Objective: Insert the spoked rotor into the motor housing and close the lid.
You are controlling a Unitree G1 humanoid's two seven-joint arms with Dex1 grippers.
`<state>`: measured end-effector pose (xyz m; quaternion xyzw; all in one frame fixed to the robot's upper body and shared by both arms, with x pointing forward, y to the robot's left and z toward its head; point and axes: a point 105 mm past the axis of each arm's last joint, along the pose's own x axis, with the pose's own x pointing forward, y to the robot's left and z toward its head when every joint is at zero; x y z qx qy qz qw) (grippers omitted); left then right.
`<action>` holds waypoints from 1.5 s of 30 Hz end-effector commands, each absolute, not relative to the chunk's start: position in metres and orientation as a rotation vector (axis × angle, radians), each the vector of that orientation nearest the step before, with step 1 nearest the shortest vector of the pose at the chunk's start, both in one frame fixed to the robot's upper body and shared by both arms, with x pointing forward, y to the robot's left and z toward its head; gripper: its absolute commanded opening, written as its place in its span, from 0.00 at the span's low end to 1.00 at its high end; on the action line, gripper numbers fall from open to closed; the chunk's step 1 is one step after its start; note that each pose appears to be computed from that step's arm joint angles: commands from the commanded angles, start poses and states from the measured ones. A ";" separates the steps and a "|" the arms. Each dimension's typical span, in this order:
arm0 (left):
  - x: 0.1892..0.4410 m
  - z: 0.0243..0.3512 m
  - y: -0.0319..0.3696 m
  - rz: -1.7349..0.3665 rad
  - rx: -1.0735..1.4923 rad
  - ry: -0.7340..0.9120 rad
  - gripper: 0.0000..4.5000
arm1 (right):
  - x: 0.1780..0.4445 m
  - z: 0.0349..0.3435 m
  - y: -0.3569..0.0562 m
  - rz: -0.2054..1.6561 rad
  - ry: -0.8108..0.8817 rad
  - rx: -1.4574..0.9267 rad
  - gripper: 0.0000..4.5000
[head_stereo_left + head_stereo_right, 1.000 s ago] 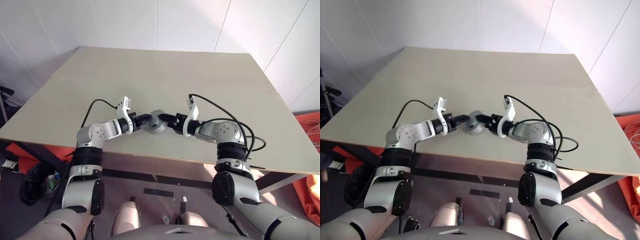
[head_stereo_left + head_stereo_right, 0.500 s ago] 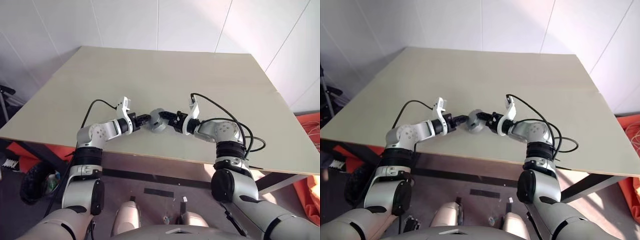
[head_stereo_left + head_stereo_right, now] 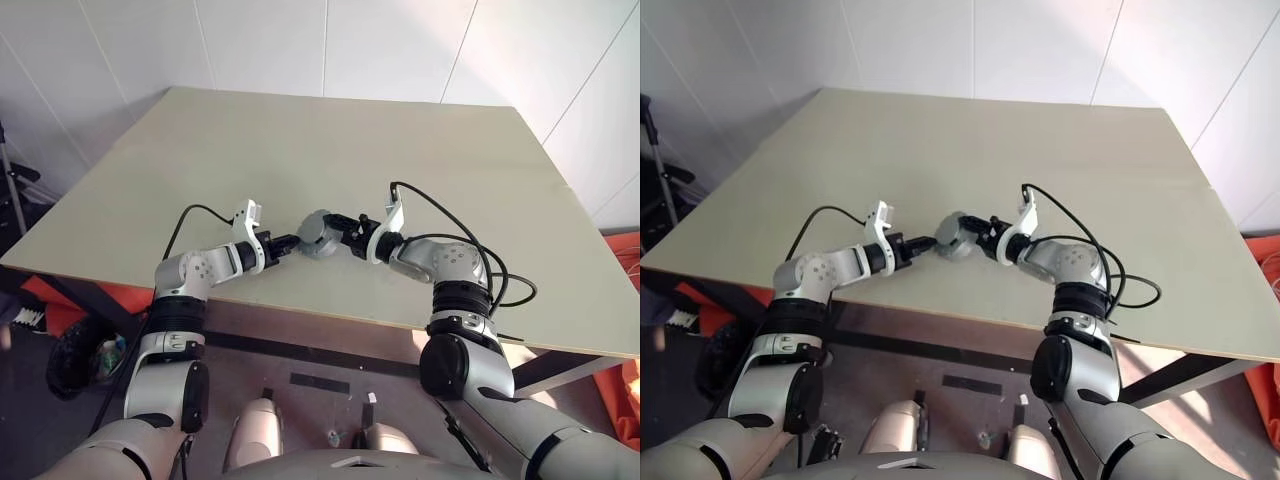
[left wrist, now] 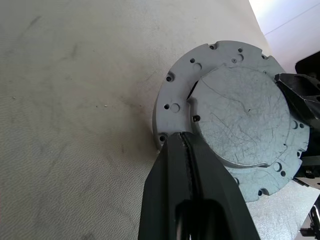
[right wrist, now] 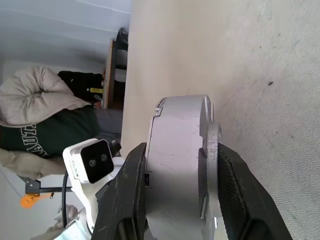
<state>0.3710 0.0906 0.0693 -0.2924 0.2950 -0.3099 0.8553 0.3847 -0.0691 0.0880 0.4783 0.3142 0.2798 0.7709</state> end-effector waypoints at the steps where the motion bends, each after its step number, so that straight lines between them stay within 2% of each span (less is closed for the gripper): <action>1: 0.368 0.066 0.084 -0.669 -0.618 0.643 0.00 | 0.391 0.118 -0.061 0.695 0.593 1.025 0.44; 14: 0.367 0.067 0.084 -0.671 -0.625 0.638 0.00 | 0.401 0.111 -0.073 0.625 0.585 1.055 0.44; 15: 0.367 0.068 0.084 -0.674 -0.631 0.633 0.00 | 0.401 0.113 -0.072 0.630 0.581 1.058 0.57; 17: 0.367 0.071 0.084 -0.684 -0.652 0.616 0.00 | 0.403 0.115 -0.072 0.620 0.576 1.060 0.69; 24: 0.364 0.102 0.084 -0.780 -0.788 0.499 0.00 | 0.407 0.111 -0.077 0.581 0.578 1.063 0.69; 29: 0.364 0.100 0.086 -0.763 -0.784 0.508 0.00 | 0.405 0.112 -0.075 0.601 0.578 1.049 0.69; 38: 0.366 0.093 0.085 -0.730 -0.761 0.533 0.00 | 0.388 0.122 -0.062 0.757 0.590 0.989 0.69; 45: 0.367 0.093 0.086 -0.724 -0.758 0.531 0.00 | 0.374 0.109 -0.055 0.805 0.644 0.873 0.69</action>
